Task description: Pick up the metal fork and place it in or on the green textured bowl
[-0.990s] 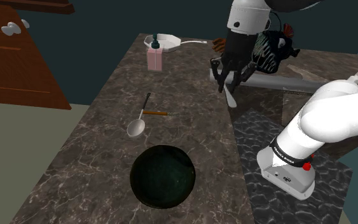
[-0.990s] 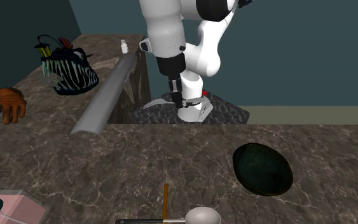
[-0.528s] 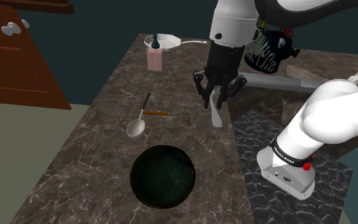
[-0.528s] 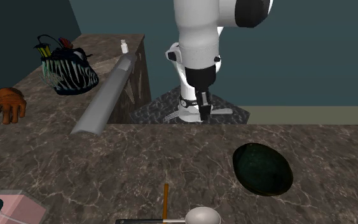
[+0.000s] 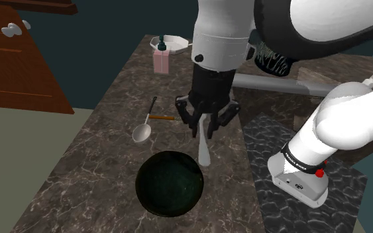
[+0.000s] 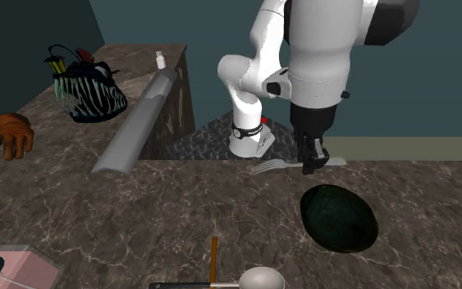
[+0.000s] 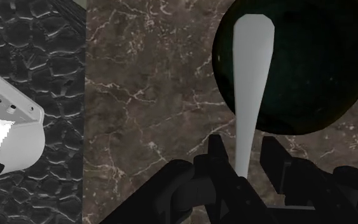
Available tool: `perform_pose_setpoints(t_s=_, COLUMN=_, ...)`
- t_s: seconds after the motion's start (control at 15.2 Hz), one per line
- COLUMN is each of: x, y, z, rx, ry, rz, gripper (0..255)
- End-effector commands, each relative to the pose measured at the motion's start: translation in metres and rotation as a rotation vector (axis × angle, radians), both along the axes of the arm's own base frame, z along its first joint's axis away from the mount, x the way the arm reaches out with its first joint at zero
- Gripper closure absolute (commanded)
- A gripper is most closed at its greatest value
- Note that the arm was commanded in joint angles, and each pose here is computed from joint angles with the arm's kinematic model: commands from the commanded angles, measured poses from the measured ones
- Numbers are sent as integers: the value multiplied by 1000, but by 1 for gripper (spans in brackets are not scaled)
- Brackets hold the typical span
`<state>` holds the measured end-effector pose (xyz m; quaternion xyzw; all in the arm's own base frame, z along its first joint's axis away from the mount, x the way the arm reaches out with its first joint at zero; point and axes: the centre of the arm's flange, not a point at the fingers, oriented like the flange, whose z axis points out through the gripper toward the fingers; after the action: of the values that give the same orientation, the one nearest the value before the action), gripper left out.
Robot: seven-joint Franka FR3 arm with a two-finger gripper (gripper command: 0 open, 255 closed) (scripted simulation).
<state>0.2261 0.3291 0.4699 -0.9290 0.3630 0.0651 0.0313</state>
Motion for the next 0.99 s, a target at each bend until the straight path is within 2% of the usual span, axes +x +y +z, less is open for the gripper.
perform_pose_setpoints(t_s=0.0, x=-5, y=27, z=0, rx=2, ry=1, rz=-1, gripper=255)
perform_pose_setpoints(t_s=0.4, x=-21, y=102, z=-3, rx=2, ry=1, rz=-1, gripper=255)
perform_pose_setpoints(t_s=0.92, x=-21, y=102, z=-46, rx=2, ry=1, rz=-1, gripper=255)
